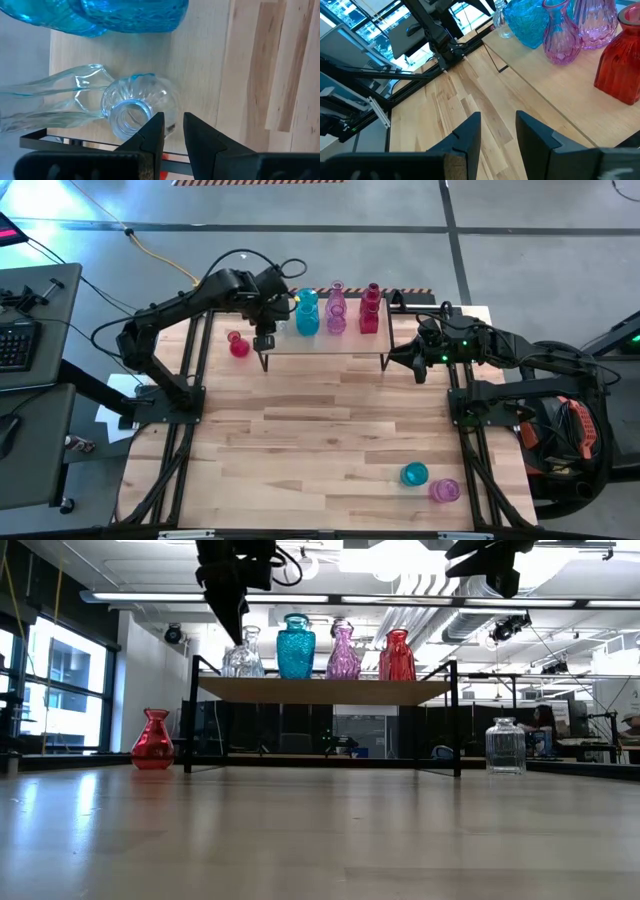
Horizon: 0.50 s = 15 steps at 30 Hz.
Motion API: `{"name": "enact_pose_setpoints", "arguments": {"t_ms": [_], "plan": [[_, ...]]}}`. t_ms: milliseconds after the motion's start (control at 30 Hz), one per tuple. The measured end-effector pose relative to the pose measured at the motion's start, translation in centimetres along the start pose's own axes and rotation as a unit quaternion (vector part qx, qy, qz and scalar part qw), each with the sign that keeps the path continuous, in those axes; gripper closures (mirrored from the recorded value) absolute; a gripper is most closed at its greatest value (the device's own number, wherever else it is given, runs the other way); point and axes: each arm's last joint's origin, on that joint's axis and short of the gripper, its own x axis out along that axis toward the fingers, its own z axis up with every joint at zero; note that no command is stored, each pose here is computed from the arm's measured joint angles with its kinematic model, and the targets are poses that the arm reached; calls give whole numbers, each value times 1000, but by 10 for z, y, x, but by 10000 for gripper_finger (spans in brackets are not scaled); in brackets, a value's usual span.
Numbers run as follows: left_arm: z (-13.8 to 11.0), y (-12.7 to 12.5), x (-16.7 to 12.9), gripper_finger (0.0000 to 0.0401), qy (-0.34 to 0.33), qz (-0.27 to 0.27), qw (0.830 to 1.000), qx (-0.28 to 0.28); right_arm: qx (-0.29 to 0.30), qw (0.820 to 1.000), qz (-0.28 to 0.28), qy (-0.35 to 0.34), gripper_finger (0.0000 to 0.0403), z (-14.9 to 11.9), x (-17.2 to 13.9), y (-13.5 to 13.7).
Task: Sort vases onto shelf
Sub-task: Put the bottom transparent flower vase on the shelf aligned with the other transparent flower vase
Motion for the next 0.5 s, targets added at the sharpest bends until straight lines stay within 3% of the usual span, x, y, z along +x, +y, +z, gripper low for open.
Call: {"name": "enact_pose_setpoints", "arguments": {"t_ms": [500], "plan": [[-1,5,0,337,-8,3,1000,-9,1,1000,0,0,299,0,0,0]]}}
